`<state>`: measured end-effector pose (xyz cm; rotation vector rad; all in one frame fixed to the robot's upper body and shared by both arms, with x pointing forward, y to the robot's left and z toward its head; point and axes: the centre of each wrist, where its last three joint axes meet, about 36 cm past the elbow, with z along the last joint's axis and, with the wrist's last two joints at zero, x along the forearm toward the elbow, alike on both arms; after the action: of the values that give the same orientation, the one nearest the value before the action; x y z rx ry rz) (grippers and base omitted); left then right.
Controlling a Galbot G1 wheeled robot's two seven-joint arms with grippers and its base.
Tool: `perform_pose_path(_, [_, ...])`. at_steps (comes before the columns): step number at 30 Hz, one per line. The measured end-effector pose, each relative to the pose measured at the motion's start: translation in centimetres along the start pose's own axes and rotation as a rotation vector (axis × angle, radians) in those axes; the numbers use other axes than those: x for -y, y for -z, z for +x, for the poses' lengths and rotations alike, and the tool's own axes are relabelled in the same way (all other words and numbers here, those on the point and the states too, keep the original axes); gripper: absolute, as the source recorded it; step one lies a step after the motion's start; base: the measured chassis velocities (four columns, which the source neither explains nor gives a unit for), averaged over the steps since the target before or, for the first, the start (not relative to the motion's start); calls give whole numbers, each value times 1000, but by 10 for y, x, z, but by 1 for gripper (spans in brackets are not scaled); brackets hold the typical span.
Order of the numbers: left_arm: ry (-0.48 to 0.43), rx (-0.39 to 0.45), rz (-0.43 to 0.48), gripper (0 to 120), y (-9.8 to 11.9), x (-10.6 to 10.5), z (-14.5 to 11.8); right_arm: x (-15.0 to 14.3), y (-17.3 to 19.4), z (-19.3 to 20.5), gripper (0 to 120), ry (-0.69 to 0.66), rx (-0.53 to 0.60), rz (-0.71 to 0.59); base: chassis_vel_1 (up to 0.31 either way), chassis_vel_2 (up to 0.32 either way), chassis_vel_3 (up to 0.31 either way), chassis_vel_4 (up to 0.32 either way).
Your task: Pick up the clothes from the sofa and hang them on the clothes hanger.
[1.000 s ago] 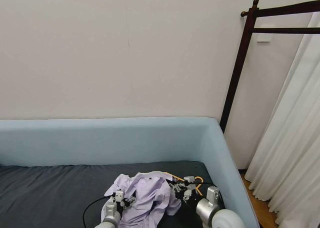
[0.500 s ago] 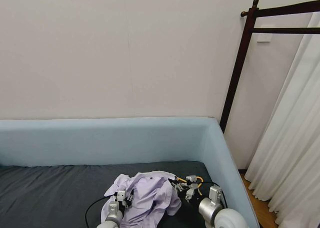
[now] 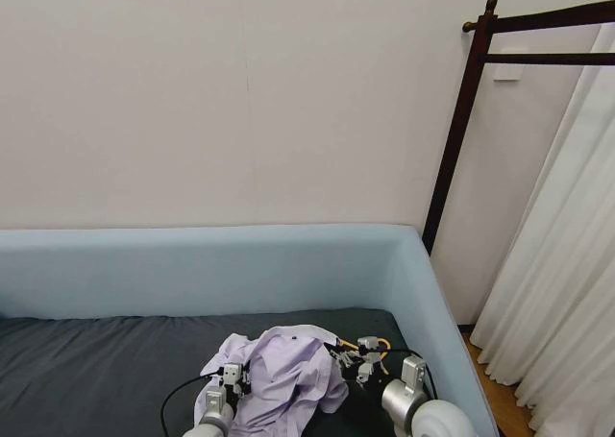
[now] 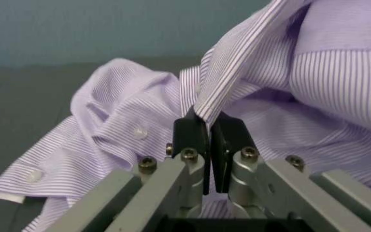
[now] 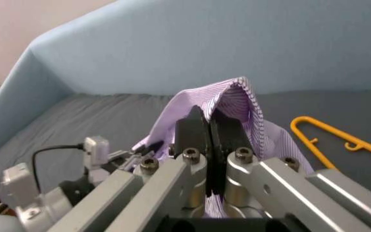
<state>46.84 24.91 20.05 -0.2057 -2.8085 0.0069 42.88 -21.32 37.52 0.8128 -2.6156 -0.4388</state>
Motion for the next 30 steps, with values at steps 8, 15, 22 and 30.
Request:
perform_pose_path(8, [38, 107, -17, 0, 82, -19, 38, 5, 39, -1, 0, -79, 40, 137, 0, 0, 0, 0])
perform_pose_path(15, [24, 219, -47, 0, 219, -16, 73, -4, 132, -4, 0, -74, 120, 337, 0, 0, 0, 0])
perform_pose_path(22, [-10, 334, -64, 0, 339, -6, 88, -10, 202, -7, 0, -61, 163, 473, 0, 0, 0, 0])
perform_pose_path(30, [97, 420, -129, 0, 463, -6, 81, -15, 296, -26, 0, -135, 283, 620, 0, 0, 0, 0])
